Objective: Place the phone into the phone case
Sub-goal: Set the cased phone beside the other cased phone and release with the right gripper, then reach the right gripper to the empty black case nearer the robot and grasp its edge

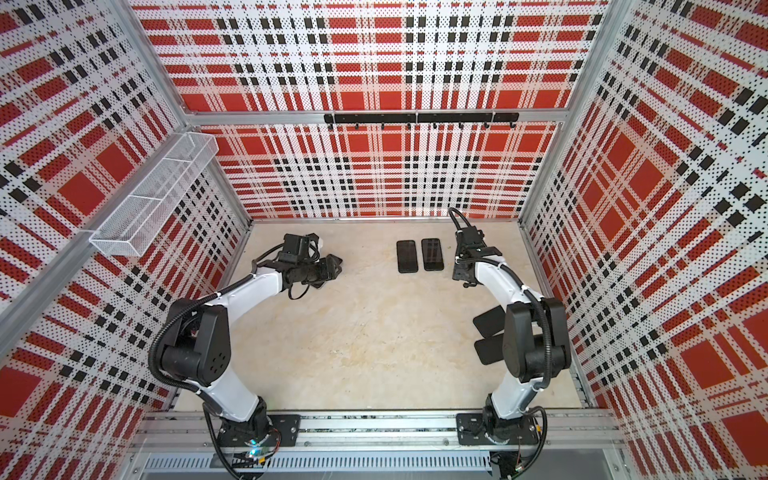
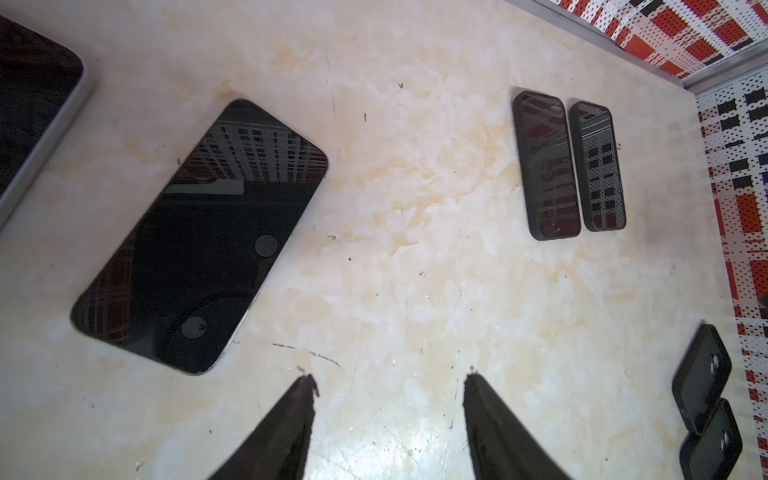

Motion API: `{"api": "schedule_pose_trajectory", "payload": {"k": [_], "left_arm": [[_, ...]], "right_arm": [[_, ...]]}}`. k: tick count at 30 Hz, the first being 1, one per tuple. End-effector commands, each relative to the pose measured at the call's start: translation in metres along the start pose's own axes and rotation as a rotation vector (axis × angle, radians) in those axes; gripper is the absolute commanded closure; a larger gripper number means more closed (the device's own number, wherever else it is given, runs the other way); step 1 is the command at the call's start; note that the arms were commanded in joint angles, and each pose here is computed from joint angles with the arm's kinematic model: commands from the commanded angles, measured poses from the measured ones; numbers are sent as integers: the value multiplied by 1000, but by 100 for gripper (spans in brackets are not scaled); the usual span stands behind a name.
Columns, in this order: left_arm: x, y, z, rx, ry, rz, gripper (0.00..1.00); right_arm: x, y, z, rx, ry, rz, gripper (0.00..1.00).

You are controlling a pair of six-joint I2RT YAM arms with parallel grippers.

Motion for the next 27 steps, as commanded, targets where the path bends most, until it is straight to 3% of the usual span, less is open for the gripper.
{"api": "schedule_pose_trajectory", "payload": {"k": [1, 9, 22, 27], "left_arm": [[-9, -23, -2, 50, -13, -58, 39], [-8, -31, -7, 65, 0, -77, 39], [-4, -27, -9, 64, 6, -63, 39], [-7, -32, -9, 66, 4, -82, 39]], "right_arm": [[6, -19, -23, 87, 66, 20, 32], [40, -42, -59, 161, 162, 20, 43], [63, -55, -74, 180, 196, 2, 52], [66, -55, -78, 183, 202, 5, 62]]}}
Point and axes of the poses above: each gripper's point midway between its finger pads, its own x axis out along the fingers, its own y axis along the line the jaws close on, z = x × y, the point moved 2 cm from there along -x, back along the fingers, and after that the axes turned 6 degrees about -x, right-handed, at the moved point
